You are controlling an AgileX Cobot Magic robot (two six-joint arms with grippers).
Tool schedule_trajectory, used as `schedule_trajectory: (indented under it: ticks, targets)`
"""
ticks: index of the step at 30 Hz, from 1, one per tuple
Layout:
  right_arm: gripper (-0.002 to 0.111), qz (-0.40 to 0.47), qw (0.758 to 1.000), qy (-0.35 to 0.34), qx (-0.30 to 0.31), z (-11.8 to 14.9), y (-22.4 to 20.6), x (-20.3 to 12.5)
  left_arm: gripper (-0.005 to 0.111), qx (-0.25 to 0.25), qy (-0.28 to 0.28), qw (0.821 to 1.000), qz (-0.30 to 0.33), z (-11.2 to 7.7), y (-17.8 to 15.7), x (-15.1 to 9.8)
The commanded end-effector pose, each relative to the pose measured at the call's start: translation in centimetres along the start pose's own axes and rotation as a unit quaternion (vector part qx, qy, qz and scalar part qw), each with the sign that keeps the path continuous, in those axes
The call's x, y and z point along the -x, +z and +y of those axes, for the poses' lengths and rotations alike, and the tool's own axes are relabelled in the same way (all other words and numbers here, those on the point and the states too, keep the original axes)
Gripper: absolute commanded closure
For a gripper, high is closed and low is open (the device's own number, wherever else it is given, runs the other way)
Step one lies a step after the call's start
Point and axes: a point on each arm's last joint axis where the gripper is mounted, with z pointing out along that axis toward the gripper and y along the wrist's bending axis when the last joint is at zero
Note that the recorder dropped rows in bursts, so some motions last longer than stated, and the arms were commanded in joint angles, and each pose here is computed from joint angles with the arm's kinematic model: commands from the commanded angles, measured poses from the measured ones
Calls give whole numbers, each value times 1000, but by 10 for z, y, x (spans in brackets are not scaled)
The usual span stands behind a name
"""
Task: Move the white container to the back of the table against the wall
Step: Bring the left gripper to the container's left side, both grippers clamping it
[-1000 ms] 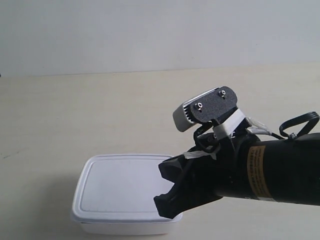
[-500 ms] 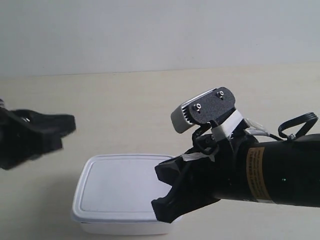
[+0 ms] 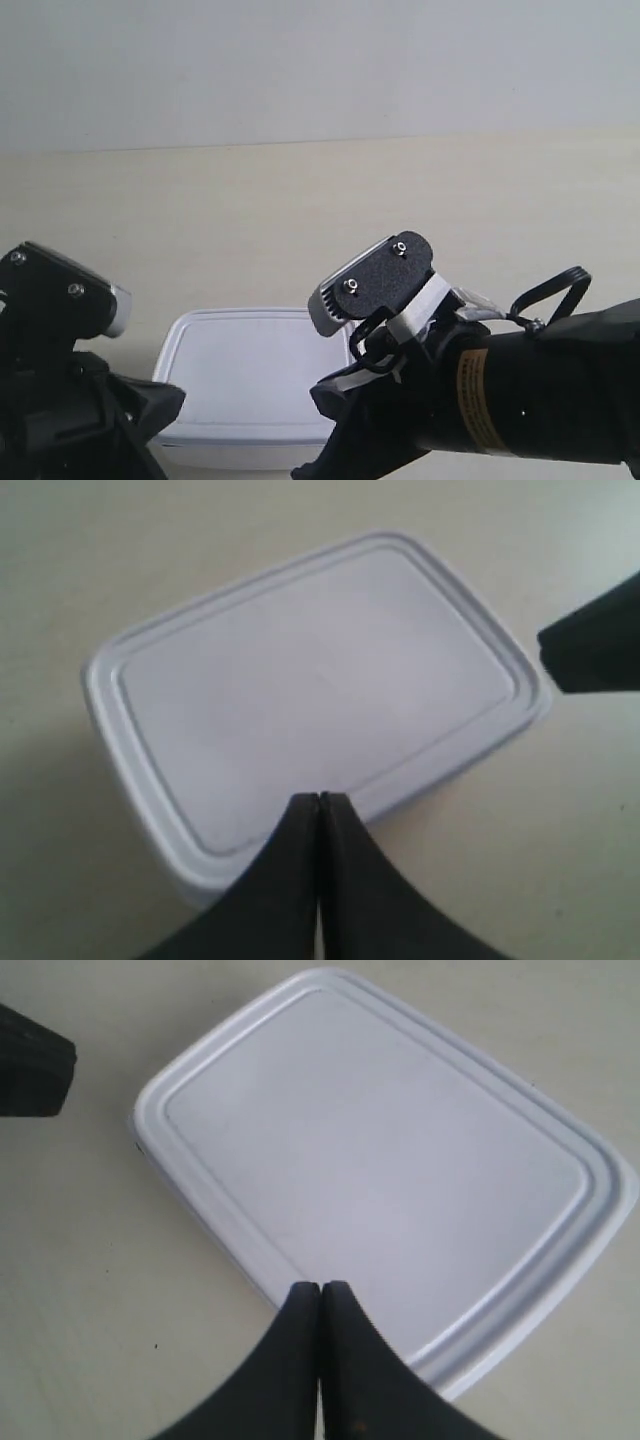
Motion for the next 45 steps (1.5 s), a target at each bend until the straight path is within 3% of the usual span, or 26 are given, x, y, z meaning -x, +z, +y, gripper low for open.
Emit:
schedule_trajectory:
  ticks: [1,6,10,17,27,36,45]
  targets:
    - [108,16,1000,-2,-1,-1,2,-10,107,41,7,998,49,10,2,-20]
    - [108,24,999,10,45,5,2,-19,107,11,0,998,63,8,4,-33]
    - [108,36,998,20,38,3,2,-27,107,-35,-6,997,64,1,5,-38]
    - [108,46,997,37,39,2,3,-32,107,-42,-7,996,82,-2,12,-43]
    - [108,94,994,49,35,0,23,-45,107,-35,23,989,141,-10,36,-58]
    - [108,90,995,46,12,-2,29,-37,107,-3,38,990,133,-12,47,-45]
    - [108,92,995,47,-10,-6,29,-37,107,33,32,989,143,-1,63,-38]
